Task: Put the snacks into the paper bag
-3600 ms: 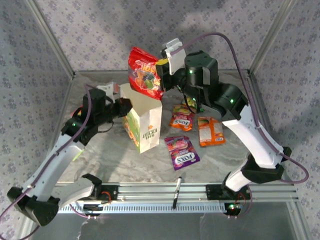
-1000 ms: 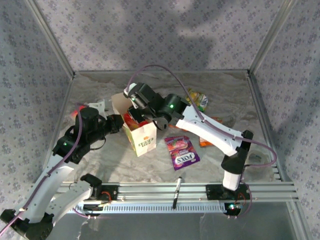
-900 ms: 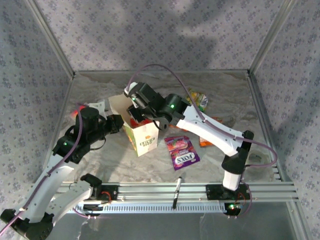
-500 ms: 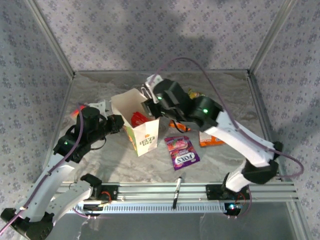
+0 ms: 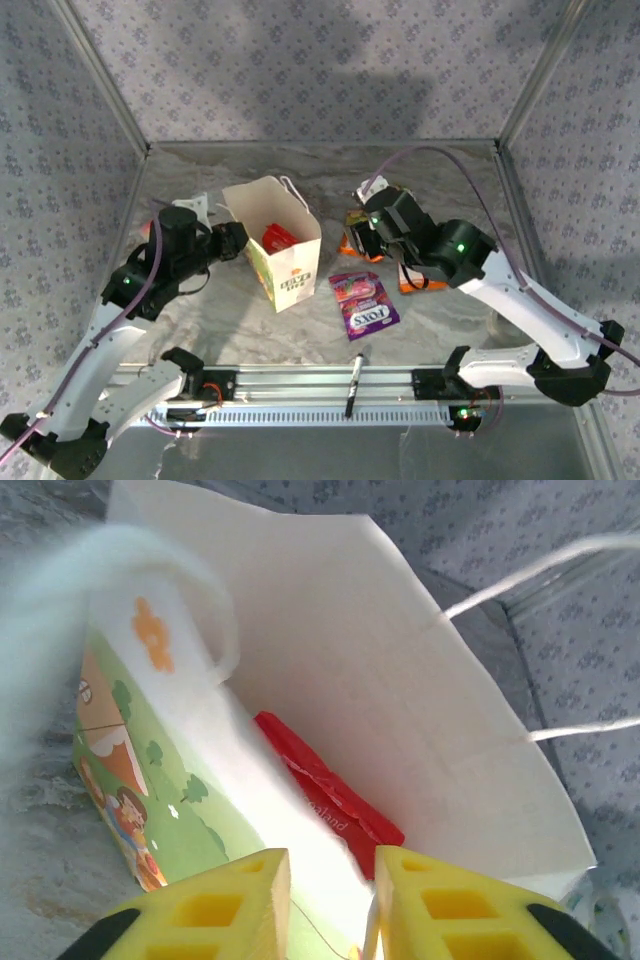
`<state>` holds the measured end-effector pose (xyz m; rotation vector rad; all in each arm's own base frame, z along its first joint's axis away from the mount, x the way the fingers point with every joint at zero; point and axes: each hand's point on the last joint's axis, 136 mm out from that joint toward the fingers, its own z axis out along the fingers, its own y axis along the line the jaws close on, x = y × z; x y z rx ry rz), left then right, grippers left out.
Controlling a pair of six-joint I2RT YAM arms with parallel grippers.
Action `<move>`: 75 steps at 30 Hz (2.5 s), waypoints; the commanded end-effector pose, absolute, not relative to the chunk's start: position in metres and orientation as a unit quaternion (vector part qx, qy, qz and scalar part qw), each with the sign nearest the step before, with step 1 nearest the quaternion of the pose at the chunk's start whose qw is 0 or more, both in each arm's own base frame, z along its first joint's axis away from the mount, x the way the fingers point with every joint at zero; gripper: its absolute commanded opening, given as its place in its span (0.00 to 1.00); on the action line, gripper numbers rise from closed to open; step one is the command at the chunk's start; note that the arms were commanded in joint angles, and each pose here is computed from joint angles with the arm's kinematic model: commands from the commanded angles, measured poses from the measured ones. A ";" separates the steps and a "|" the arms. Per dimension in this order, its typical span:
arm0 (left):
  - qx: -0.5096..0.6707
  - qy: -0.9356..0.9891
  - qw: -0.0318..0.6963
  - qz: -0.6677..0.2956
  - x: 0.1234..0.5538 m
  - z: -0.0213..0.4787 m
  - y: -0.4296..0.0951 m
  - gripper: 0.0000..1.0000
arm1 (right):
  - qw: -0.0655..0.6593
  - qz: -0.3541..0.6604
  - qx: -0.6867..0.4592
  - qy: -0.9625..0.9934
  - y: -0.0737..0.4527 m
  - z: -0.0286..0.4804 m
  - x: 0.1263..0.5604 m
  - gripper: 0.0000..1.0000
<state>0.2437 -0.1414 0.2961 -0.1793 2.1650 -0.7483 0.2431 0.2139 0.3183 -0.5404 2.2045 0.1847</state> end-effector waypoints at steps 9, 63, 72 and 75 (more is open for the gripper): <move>-0.086 0.849 0.432 -0.293 0.252 0.321 -0.137 0.33 | 0.388 0.094 -0.165 0.902 0.188 0.292 0.245 0.56; -0.090 0.856 0.436 -0.264 0.246 0.314 -0.121 0.08 | 0.090 0.199 -0.010 0.976 0.142 0.089 0.154 0.65; -0.084 0.859 0.425 -0.274 0.245 0.306 -0.126 0.08 | 0.077 0.239 0.036 0.967 0.136 0.058 0.161 0.72; -0.082 0.860 0.423 -0.274 0.244 0.304 -0.126 0.08 | 0.075 0.251 0.047 0.964 0.134 0.051 0.165 0.75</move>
